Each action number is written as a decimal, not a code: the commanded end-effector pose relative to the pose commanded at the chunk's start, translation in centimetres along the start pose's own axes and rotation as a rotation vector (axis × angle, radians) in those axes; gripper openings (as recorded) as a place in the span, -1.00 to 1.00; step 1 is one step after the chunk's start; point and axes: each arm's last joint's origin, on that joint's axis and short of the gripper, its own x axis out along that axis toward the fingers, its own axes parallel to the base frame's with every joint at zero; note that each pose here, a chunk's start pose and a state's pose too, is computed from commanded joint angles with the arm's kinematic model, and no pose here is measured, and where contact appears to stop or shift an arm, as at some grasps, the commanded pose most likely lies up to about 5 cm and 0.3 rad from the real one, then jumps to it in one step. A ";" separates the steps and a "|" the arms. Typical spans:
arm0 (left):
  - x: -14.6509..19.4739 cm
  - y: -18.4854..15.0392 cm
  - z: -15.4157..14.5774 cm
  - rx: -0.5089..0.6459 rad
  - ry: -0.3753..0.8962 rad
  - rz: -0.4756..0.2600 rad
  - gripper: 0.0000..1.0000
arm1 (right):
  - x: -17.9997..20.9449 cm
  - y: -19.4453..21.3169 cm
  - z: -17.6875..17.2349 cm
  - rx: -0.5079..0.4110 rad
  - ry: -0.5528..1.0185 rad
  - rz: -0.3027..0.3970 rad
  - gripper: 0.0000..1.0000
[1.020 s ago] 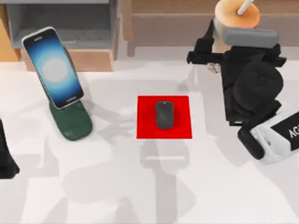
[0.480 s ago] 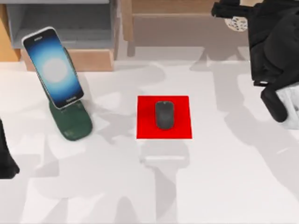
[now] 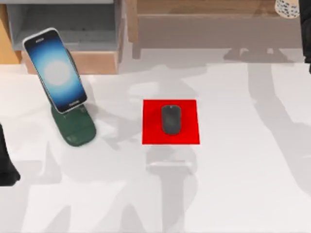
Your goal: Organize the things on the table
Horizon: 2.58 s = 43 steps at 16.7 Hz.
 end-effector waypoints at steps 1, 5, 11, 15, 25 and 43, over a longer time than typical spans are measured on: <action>0.0 0.0 0.0 0.000 0.000 0.000 1.00 | 0.5 -0.7 0.1 -0.009 0.012 -0.008 -1.00; 0.0 0.0 0.0 0.000 0.000 0.000 1.00 | 2.6 -2.9 0.4 -0.038 0.057 -0.013 -1.00; 0.0 0.0 0.0 0.000 0.000 0.000 1.00 | 5.2 -4.0 0.4 -0.064 0.131 0.042 -1.00; 0.0 0.0 0.0 0.000 0.000 0.000 1.00 | 6.5 -4.3 0.6 -0.074 0.170 0.084 -1.00; 0.0 0.0 0.0 0.000 0.000 0.000 1.00 | 7.3 -4.6 0.9 -0.082 0.204 0.118 -1.00; 0.0 0.0 0.0 0.000 0.000 0.000 1.00 | 1.4 -6.6 1.3 -0.254 0.051 0.342 -1.00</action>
